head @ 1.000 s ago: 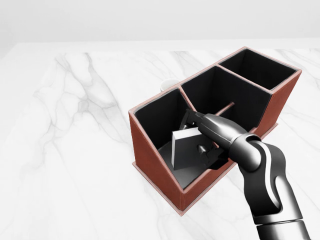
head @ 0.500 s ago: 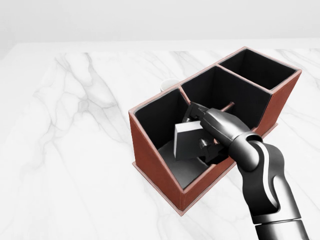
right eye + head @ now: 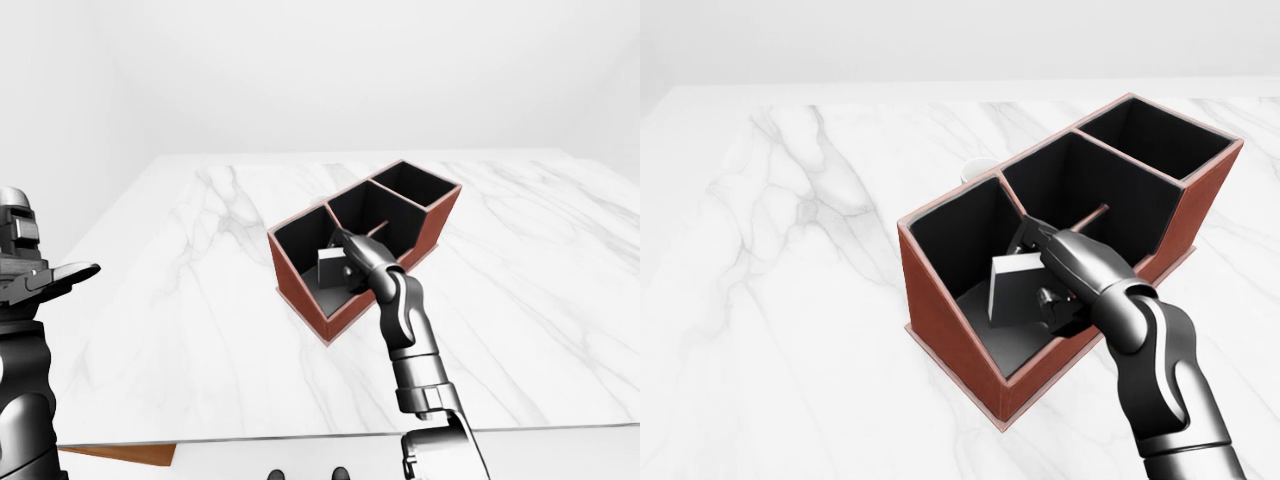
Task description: Pick up the book and place it in the left compartment of the caddy.
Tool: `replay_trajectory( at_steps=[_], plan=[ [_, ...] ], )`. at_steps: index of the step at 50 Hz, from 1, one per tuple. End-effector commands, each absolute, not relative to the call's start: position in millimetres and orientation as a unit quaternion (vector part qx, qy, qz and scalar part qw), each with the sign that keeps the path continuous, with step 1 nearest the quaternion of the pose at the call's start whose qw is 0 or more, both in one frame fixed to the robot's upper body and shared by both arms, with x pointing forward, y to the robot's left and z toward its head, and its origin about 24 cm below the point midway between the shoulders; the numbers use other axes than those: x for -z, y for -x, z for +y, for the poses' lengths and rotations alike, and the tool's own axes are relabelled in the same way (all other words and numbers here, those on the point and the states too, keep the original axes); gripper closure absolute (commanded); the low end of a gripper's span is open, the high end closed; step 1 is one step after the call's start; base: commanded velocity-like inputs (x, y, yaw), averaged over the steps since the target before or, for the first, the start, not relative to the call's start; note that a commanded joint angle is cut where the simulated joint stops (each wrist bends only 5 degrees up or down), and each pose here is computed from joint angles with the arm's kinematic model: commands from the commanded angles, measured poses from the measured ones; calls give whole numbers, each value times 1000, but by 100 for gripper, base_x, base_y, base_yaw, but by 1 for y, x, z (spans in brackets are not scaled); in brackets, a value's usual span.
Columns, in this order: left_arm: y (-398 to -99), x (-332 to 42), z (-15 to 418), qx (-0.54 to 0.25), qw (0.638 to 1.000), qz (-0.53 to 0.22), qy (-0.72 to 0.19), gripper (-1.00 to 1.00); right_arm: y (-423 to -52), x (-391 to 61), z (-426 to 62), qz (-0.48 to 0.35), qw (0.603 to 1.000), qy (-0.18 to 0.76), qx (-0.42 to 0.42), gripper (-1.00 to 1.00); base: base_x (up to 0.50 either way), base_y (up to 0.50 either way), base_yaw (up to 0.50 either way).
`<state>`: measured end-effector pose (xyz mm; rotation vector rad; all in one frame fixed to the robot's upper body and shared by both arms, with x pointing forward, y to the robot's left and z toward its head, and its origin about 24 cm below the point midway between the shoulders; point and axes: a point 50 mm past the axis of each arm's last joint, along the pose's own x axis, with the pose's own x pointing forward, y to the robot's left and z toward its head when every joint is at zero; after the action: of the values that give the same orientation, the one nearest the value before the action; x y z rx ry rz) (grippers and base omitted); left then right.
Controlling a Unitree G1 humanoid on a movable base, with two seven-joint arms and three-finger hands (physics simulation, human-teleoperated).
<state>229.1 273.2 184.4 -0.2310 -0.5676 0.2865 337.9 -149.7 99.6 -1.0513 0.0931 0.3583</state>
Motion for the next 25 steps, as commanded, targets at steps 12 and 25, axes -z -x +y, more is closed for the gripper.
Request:
replay_trajectory(
  at_steps=[12, 25],
  plan=[
    [-228, -186, 274, -141, 942, -282, 115, -100, -340, -94, -149, 41, 865, 474, -158, 100, 0, 0, 0],
    [-228, -187, 274, -142, 942, -283, 115, -100, -341, -97, -148, 39, 863, 478, -161, -100, 0, 0, 0]
  ],
)
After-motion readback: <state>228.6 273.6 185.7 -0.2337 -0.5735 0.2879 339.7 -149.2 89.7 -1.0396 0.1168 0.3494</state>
